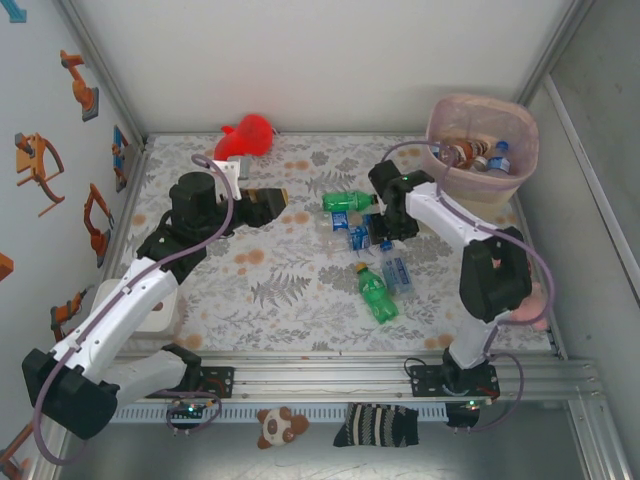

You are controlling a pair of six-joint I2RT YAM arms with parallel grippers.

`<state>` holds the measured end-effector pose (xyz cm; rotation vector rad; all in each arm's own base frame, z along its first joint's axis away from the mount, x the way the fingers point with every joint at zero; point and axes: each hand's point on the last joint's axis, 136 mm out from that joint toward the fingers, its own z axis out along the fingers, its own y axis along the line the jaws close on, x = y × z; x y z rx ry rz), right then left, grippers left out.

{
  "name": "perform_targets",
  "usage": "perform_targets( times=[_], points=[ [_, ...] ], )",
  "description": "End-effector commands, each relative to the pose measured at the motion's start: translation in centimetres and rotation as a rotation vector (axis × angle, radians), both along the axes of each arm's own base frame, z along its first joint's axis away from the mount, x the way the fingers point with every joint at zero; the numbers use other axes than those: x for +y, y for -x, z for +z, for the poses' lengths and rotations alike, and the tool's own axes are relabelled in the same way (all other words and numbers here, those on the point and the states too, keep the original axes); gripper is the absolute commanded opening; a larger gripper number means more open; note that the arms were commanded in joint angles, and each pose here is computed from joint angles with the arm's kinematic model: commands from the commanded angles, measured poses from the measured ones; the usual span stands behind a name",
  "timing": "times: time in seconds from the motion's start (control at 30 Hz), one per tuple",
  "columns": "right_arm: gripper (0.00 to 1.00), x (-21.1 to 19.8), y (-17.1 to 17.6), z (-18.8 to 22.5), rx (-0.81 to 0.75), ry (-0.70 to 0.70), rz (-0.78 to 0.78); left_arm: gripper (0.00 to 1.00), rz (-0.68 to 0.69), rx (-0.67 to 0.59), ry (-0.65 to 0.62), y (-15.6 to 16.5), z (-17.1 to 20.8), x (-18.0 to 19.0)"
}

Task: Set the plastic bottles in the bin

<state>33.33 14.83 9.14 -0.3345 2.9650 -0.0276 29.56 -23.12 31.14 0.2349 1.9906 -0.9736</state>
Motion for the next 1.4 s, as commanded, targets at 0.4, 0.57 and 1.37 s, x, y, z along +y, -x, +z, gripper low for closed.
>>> perform_targets(
  times=[0.4,0.57,1.37],
  points=[
    [0.52,-0.1,-1.9,-5.3,0.010,0.079,-0.022,0.63,0.046,0.012,0.006,-0.1,-0.3,1.1],
    [0.50,-0.2,-1.7,-6.1,0.025,0.087,-0.022,0.63,0.049,0.013,0.010,-0.2,-0.3,1.1],
    [0.35,-1.3,-2.0,-2.8,-0.053,0.116,-0.028,0.62,0.063,0.013,0.031,-0.1,-0.1,1.5]
  ],
)
